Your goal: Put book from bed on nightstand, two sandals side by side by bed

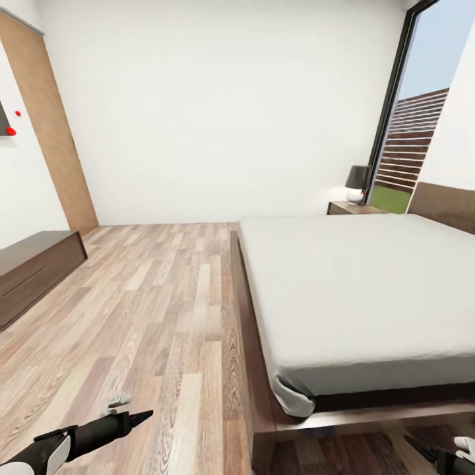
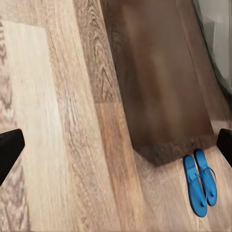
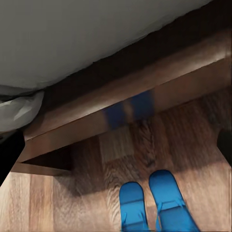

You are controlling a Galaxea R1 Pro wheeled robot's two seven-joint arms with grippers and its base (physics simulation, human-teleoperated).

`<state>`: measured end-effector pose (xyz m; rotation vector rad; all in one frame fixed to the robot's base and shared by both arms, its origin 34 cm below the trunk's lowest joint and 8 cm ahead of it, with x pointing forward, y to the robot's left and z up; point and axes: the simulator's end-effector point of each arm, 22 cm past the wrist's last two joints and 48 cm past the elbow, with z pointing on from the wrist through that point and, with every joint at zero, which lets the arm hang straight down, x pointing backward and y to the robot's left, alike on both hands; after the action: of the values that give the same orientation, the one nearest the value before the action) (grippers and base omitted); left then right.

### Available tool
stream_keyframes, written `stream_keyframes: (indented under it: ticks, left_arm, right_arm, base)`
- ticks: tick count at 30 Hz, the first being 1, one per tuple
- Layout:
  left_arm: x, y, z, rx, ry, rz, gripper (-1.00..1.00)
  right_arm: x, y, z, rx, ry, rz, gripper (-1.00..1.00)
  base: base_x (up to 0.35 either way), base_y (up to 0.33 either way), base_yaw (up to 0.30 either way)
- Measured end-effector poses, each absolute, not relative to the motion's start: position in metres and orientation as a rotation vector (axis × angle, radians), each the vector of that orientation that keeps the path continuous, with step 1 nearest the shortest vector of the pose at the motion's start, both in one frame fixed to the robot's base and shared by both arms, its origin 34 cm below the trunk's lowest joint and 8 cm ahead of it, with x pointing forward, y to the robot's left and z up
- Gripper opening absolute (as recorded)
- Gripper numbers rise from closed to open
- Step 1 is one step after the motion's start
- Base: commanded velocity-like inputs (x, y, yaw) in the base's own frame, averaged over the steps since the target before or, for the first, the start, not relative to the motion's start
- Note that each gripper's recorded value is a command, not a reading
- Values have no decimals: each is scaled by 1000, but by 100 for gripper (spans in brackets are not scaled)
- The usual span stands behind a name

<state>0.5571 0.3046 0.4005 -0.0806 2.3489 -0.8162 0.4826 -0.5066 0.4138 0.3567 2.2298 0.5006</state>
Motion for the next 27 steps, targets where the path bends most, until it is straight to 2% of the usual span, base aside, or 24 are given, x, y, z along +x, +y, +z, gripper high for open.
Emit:
stream_keyframes:
  ticks: [27]
  left_arm:
    - [557, 305, 400, -81, 2349, -816, 100]
  right_arm:
    - [482, -507, 414, 356, 2231, 501, 100]
  base:
    - [0, 0, -281]
